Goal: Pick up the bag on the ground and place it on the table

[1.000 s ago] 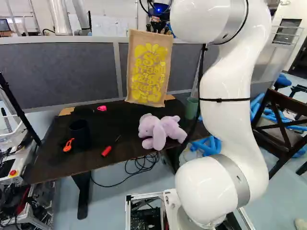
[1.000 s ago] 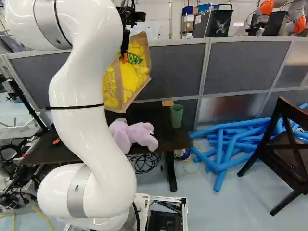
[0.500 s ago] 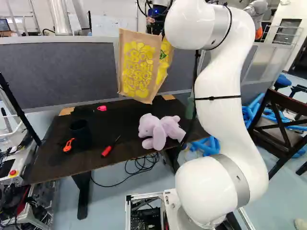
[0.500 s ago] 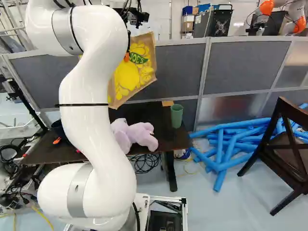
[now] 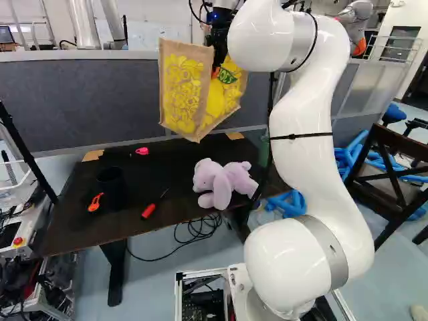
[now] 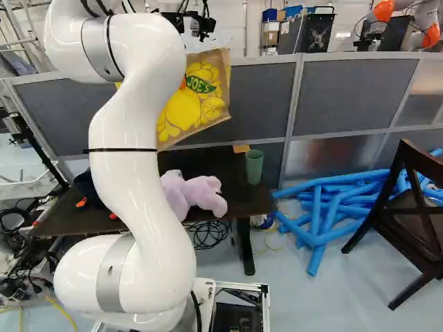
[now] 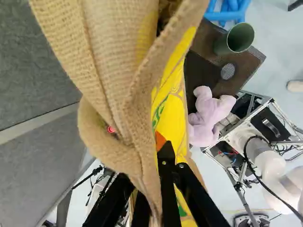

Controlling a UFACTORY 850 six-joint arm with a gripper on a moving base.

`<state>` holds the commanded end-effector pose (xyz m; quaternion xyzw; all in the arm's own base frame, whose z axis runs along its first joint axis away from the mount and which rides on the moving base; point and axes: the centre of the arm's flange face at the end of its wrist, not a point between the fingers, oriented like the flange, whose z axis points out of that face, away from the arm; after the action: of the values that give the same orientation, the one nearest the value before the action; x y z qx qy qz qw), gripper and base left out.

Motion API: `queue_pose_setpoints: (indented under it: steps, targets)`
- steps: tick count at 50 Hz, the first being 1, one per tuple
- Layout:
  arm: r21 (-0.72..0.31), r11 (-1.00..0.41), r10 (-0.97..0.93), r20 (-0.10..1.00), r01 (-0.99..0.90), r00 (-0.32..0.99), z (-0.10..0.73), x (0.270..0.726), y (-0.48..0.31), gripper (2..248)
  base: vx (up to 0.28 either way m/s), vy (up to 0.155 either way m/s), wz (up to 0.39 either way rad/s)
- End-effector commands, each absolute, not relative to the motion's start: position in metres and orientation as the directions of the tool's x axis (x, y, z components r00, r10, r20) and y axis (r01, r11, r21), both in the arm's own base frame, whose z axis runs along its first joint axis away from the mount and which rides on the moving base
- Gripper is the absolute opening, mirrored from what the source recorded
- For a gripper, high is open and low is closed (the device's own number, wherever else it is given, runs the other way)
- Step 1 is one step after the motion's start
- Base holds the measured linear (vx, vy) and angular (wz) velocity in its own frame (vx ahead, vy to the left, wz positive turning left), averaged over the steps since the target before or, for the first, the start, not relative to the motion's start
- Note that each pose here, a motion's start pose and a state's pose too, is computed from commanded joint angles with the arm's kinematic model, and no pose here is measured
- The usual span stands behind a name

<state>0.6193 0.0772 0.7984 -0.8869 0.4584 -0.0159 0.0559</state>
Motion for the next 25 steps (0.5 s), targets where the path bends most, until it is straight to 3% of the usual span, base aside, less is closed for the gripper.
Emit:
queue_pose_setpoints:
  steps: [25]
  targets:
    - [-0.099, -0.342, -0.936, -0.053, -0.934, 0.348, 0.7981, 0.6224, 0.0769, 22, 0.000, 0.000, 0.000]
